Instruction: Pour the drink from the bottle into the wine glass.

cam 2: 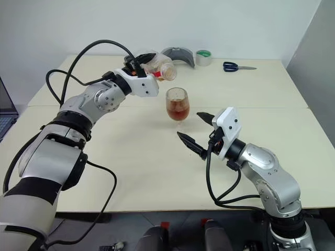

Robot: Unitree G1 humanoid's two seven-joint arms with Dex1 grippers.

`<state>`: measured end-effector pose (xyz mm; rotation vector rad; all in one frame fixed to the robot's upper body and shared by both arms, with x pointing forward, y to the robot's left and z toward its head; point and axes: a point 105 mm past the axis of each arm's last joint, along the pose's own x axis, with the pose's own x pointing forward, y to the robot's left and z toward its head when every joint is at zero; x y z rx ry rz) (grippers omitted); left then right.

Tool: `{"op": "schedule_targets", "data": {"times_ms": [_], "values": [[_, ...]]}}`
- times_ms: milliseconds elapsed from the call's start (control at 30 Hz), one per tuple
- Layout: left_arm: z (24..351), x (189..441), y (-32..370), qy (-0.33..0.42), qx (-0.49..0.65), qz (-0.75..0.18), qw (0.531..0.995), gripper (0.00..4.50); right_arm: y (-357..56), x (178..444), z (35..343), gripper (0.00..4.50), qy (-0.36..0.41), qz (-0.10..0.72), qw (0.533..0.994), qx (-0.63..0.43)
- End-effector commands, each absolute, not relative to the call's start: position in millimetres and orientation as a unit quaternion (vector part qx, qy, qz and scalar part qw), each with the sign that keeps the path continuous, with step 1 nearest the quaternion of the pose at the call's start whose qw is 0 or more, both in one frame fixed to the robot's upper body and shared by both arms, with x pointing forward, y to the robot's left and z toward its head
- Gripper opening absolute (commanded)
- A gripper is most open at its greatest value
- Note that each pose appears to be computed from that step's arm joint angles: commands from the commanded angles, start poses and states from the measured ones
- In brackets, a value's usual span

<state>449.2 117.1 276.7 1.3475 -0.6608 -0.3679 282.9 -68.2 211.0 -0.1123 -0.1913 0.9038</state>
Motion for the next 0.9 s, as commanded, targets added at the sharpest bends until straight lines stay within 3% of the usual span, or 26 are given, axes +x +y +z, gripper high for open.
{"op": "schedule_targets", "data": {"times_ms": [33,267,433,633,900], "values": [[296.3,445.9,113.5,-0.321,0.551,-0.158,0.754,1.71,-62.2,274.5,227.1,4.5,-0.132,0.447,0.882,-0.066],[290.2,454.0,131.6,-0.273,0.412,-0.148,0.857,1.71,-58.0,275.2,225.9,4.5,-0.132,0.456,0.877,-0.076],[277.9,456.9,165.3,-0.222,0.27,-0.123,0.929,1.71,-52.7,275.6,223.1,4.5,-0.124,0.47,0.869,-0.091],[221.5,441.3,209.0,-0.118,0.139,-0.088,0.979,1.71,-43.2,277.9,213.7,4.5,-0.091,0.49,0.861,-0.102],[179.2,413.7,239.0,-0.028,0.073,-0.06,0.995,1.71,-36.1,288.8,211.0,4.5,-0.073,0.488,0.864,-0.104]]}}
